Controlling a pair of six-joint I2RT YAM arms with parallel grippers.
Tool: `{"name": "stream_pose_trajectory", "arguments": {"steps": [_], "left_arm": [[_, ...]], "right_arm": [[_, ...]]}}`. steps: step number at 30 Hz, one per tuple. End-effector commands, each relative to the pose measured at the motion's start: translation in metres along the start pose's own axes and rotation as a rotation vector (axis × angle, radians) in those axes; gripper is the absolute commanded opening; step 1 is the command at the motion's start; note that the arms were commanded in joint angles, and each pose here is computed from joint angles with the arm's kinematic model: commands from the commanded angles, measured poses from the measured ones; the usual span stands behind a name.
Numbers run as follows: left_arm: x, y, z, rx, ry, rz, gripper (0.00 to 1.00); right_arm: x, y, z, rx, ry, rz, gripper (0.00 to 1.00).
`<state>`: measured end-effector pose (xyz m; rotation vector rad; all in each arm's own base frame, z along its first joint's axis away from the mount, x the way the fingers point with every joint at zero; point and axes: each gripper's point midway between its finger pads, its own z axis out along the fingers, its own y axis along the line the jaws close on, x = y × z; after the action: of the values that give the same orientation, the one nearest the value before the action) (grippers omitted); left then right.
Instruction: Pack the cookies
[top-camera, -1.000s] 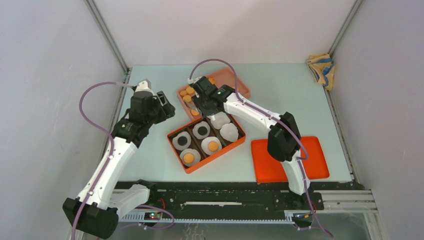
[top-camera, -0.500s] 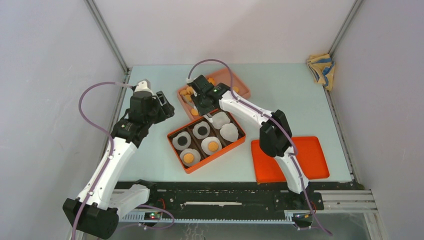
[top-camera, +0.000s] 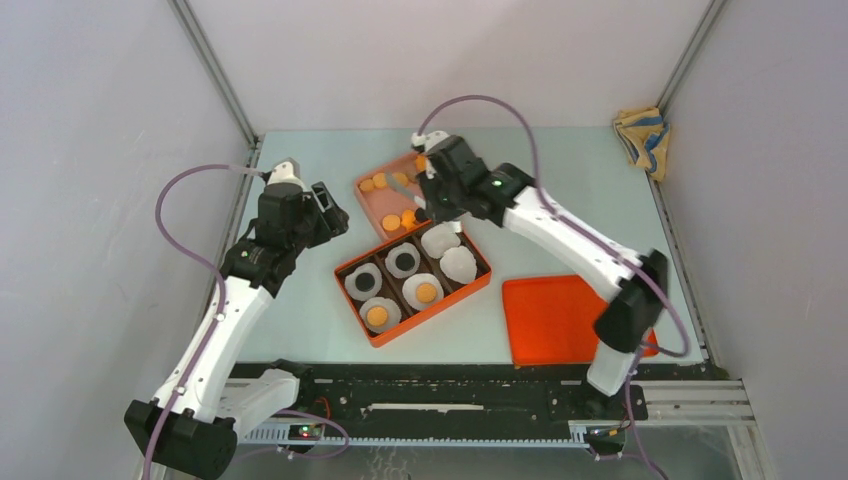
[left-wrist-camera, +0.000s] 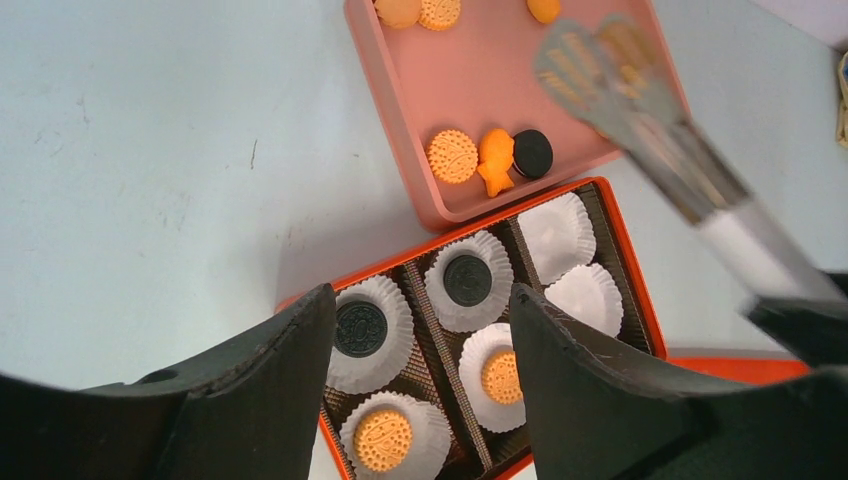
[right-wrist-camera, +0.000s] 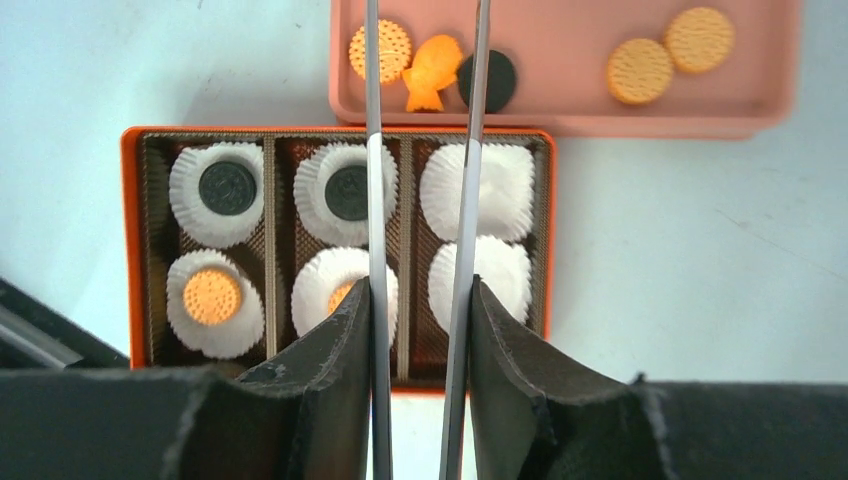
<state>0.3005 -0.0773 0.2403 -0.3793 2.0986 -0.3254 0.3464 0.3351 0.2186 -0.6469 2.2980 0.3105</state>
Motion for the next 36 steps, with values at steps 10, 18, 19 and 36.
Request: {"name": "stream_pose_trajectory", "arguments": {"steps": [10,18,19,36], "left_arm": [[-0.019,-0.022,0.0,0.087,-0.037,-0.012,0.69],[-0.021,-0.025,0.003,0.097,-0.038,-0.022,0.69],[-0.021,-0.025,0.003,0.096,-0.038,-0.023,0.69],[-0.017,-0.02,0.008,0.074,-0.024,-0.006,0.69]], "right_arm": [[0.082,-0.047,-0.104,0.112,-0.047,0.073,0.13],[0.116,-0.03,-0.082,0.068,0.046,0.064,0.13],[0.117,-0.029,-0.078,0.07,0.051,0.058,0.13],[0.104,-0.027,-0.044,0.077,0.026,0.044,0.53]]}}
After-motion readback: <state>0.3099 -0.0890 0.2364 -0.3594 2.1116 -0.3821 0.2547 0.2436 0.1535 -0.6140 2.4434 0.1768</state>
